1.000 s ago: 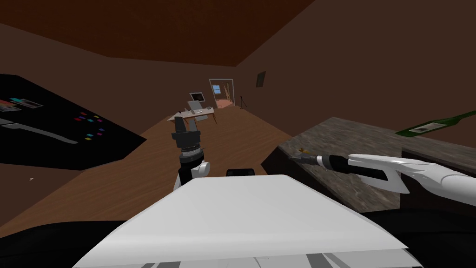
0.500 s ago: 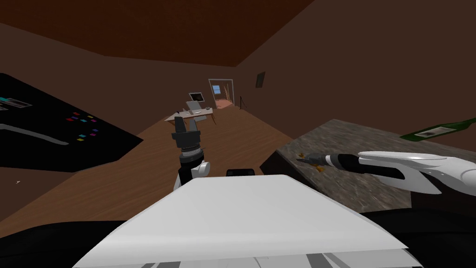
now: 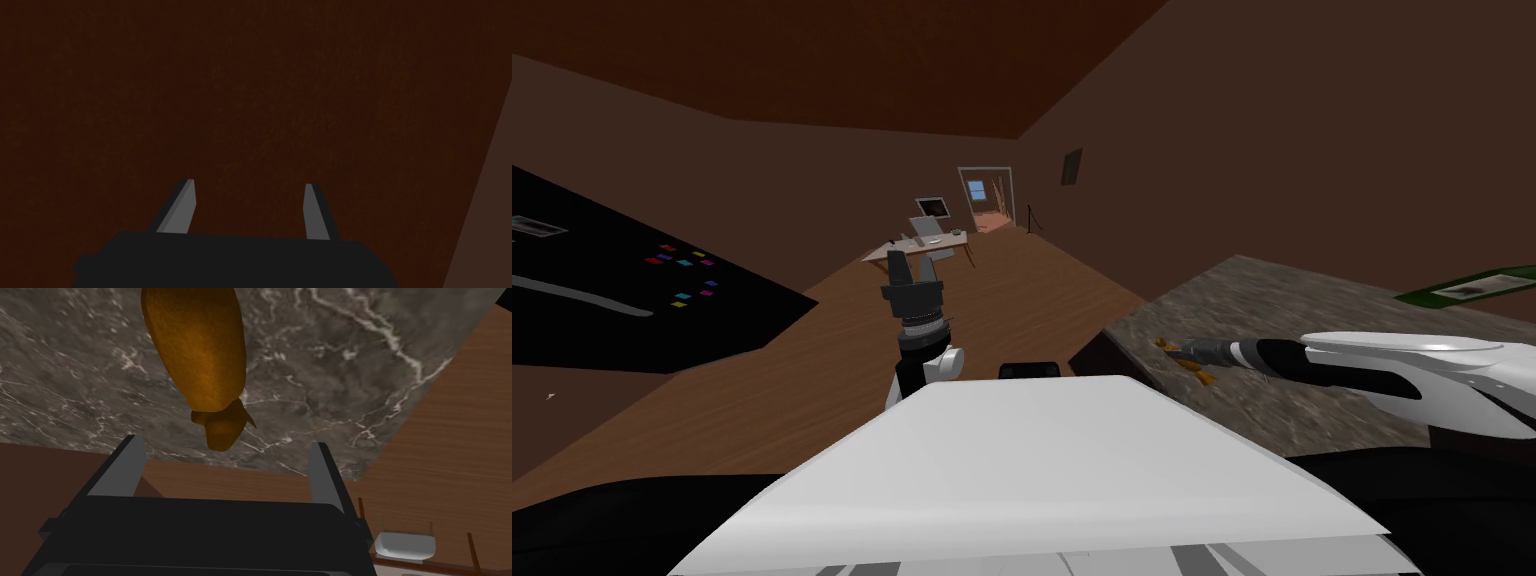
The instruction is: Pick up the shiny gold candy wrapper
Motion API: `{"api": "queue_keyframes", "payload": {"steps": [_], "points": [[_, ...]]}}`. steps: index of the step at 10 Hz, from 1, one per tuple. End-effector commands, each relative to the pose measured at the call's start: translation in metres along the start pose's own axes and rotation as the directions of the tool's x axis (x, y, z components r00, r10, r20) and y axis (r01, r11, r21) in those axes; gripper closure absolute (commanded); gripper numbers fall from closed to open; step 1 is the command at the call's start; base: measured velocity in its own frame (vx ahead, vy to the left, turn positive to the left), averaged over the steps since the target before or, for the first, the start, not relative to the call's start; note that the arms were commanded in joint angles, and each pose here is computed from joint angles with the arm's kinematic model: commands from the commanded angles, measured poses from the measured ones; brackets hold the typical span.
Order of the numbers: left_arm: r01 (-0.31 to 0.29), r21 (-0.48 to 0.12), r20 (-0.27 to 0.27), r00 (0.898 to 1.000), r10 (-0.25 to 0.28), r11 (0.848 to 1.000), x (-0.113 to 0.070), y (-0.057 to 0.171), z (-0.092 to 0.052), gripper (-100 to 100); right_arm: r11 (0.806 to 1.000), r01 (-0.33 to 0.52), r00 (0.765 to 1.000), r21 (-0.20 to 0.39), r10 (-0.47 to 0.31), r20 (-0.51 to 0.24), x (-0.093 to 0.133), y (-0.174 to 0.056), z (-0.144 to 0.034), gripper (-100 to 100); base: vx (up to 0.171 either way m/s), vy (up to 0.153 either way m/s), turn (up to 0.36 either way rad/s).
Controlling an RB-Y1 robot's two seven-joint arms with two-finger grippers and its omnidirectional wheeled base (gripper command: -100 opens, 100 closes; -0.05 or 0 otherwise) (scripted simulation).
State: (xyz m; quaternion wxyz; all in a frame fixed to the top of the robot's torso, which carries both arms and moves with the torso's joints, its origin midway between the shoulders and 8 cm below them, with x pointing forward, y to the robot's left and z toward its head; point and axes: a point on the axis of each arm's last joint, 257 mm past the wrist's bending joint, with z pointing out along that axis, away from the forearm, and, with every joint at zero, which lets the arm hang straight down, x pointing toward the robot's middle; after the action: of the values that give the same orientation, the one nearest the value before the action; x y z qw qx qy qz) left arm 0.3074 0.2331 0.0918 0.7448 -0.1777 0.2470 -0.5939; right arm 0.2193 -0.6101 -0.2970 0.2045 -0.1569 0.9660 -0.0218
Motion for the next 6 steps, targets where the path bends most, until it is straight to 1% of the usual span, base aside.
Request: {"api": "queue_keyframes", "payload": {"steps": [1, 2, 3, 4, 5, 6], "points": [[0.000, 0.000, 0.000, 1.000, 0.000, 1.000, 0.000, 0.000, 0.000, 0, 1.000, -0.008, 0.999, 0.007, 0.008, -0.044, 0.023, -0.001, -0.001, -100, 0.061, -0.072, -0.003], [0.000, 0.000, 0.000, 1.000, 0.000, 1.000, 0.000, 0.000, 0.000, 0, 1.000, -0.008, 0.999, 0.007, 0.008, -0.044, 0.023, -0.001, -0.001, -100, 0.042, -0.046, -0.001], [0.000, 0.000, 0.000, 1.000, 0.000, 1.000, 0.000, 0.000, 0.000, 0, 1.000, -0.021, 0.997, 0.001, 0.021, -0.068, 0.039, 0.003, 0.000, -100, 0.035, -0.027, -0.003], [0.000, 0.000, 0.000, 1.000, 0.000, 1.000, 0.000, 0.000, 0.000, 0, 1.000, -0.010, 0.998, 0.003, 0.010, -0.056, 0.030, 0.001, 0.000, -100, 0.016, -0.013, -0.001], [0.000, 0.000, 0.000, 1.000, 0.000, 1.000, 0.000, 0.000, 0.000, 0, 1.000, -0.015, 0.998, 0.003, 0.015, -0.058, 0.032, 0.001, 0.000, 0, 0.000, 0.000, 0.000], [0.000, 0.000, 0.000, 1.000, 0.000, 1.000, 0.000, 0.000, 0.000, 0, 1.000, -0.024, 0.998, 0.008, 0.025, -0.061, 0.043, 0.003, 0.005, -100, 0.030, 0.004, 0.082]]}}
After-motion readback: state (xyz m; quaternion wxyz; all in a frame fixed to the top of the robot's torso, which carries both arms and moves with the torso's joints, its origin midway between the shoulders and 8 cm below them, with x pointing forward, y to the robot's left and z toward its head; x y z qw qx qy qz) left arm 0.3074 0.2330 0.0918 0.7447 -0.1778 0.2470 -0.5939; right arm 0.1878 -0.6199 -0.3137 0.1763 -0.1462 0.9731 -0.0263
